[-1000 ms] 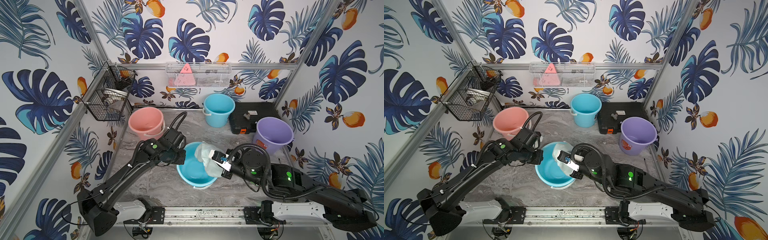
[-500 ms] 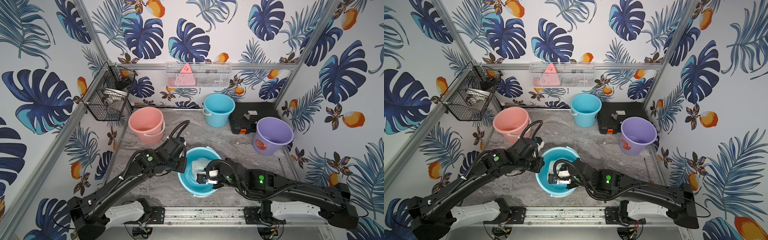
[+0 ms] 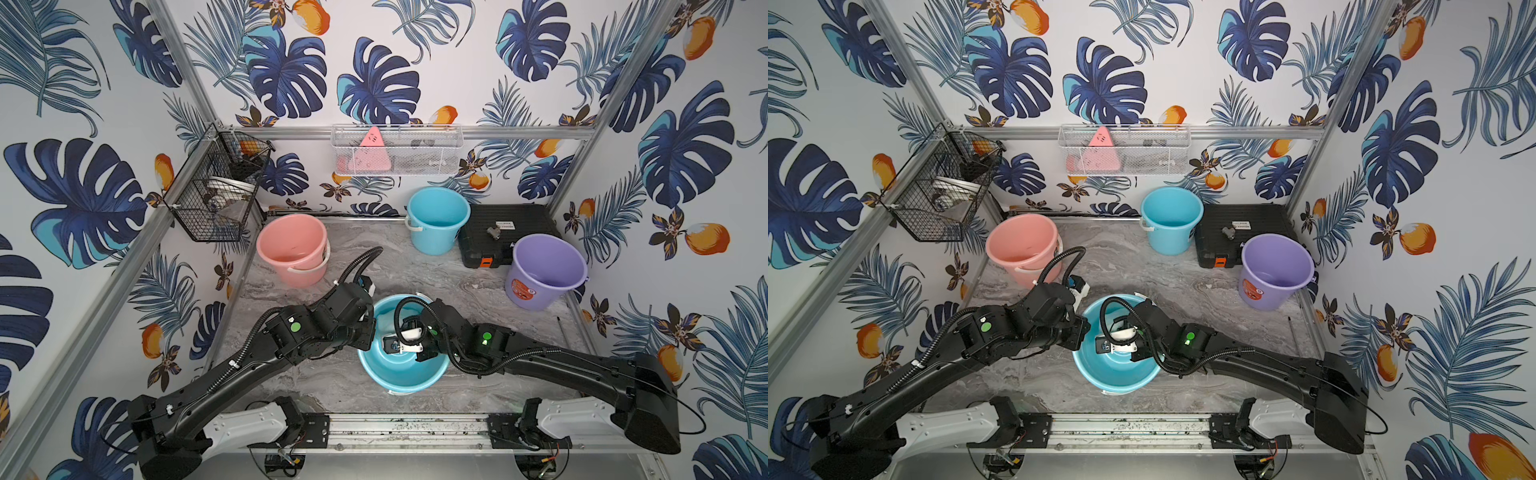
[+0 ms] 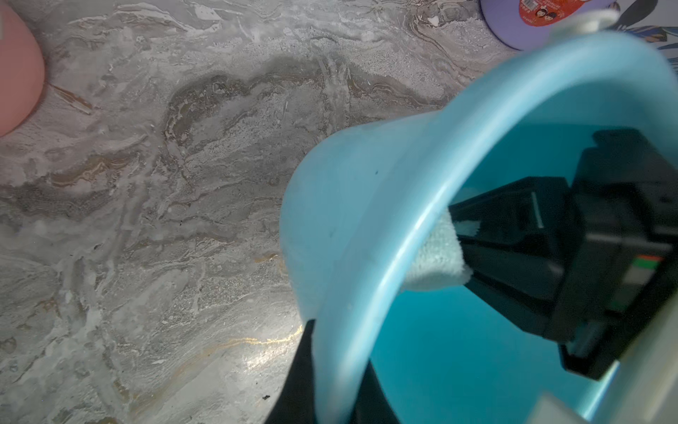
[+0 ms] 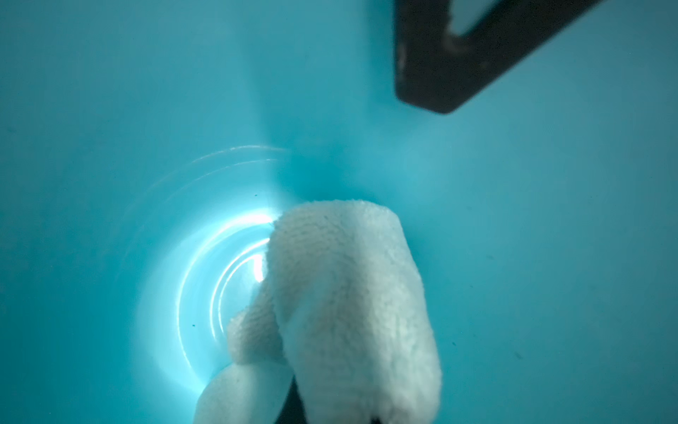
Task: Wipe the inside of the bucket with a cloth
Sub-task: Wipe the dirt from the inside of the bucket.
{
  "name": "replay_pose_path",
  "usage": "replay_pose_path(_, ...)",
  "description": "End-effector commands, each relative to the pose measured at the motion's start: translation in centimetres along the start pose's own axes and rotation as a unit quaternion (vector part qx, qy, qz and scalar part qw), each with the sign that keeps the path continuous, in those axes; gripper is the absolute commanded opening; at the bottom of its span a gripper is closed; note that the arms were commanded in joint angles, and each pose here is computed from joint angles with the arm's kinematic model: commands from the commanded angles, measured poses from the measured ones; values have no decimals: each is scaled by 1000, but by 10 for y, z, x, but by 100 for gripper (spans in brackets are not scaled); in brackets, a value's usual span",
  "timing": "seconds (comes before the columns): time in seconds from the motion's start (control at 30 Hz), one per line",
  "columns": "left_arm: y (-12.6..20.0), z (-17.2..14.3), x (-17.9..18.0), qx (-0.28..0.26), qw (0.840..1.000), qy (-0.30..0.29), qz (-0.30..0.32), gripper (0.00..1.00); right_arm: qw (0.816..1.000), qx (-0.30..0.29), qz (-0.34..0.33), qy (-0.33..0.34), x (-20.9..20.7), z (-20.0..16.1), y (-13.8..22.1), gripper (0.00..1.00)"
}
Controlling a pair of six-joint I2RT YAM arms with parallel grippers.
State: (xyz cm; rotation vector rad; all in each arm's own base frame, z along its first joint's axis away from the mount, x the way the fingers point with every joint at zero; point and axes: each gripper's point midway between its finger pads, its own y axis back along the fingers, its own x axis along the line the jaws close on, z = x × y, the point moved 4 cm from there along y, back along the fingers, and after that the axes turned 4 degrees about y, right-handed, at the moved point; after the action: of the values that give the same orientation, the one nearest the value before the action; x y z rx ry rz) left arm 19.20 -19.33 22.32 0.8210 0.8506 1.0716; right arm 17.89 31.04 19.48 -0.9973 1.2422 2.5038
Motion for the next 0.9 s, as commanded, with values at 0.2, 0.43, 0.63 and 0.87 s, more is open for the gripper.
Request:
replay_pose_path(0.2, -7, 5, -15, -7, 1000, -9, -4, 0, 994, -7, 97, 54, 25, 2, -43, 0)
replay_pose_path(0.43, -10, -1, -20, -4, 1000, -17, 6, 0, 993, 56, 64, 80, 28, -24, -79, 0)
replay_pose_path(0.63, -7, -5, -18, -11, 999, -24, 23, 0, 985, 153, -20, 72, 13, -59, -90, 0)
replay_pose_path(0.87, -6, -9, -12, -20, 998, -30, 53, 0, 964, 259, 1, 66, 28, -94, -76, 0)
